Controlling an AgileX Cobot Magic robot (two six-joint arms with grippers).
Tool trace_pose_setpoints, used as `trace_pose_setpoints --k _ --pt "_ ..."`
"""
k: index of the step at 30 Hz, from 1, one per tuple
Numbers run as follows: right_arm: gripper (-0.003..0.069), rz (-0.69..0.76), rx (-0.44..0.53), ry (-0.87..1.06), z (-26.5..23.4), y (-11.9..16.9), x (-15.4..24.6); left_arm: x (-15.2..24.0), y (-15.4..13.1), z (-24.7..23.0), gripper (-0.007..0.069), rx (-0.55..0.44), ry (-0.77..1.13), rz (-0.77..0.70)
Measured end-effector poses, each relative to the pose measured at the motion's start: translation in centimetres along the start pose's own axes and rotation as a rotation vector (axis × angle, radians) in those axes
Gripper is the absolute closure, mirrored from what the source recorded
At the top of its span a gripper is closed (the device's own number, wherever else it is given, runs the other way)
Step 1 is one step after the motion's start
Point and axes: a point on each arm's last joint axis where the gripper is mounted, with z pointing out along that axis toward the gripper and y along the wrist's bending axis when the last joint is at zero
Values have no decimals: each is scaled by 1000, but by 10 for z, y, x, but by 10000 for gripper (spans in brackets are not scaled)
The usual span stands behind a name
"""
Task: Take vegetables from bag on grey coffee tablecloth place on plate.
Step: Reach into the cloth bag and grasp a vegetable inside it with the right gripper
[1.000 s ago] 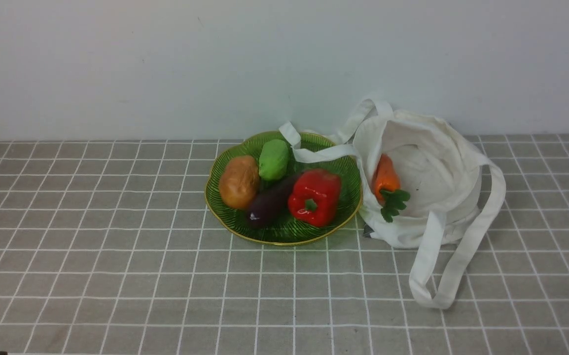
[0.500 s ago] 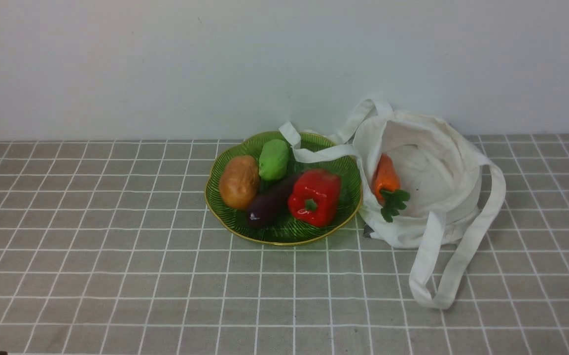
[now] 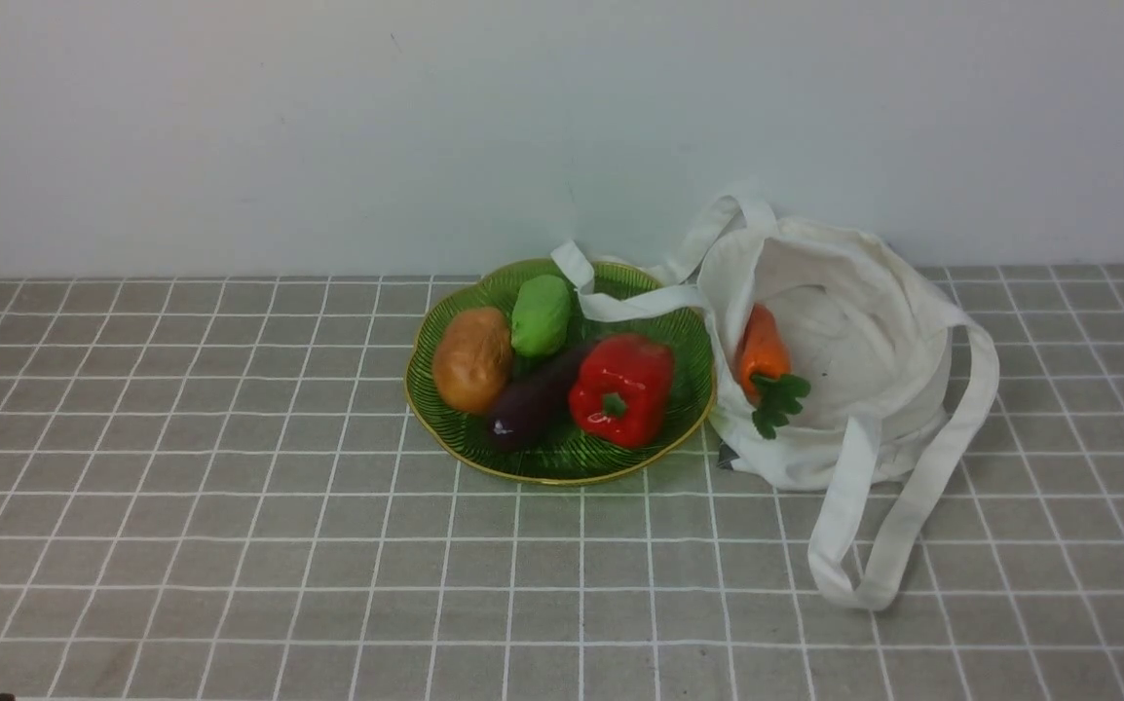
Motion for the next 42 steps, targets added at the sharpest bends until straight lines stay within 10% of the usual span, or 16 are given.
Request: trace_pose_setpoints --k 4,11,16,26,32,42 --pt "673 11 -16 0 0 2 -1 0 0 0 630 0 0 0" --pt "673 -460 -145 -176 -26 95 -66 0 0 0 630 0 0 0" --pt "673 -653 -2 34 -2 134 -95 0 0 0 630 0 0 0" --pt "668 -565 439 613 119 93 -91 0 0 0 630 0 0 0" --pt "613 -538 395 706 187 78 -81 0 0 0 630 0 0 0" --pt "286 -493 254 822 315 56 -51 0 0 0 630 0 0 0"
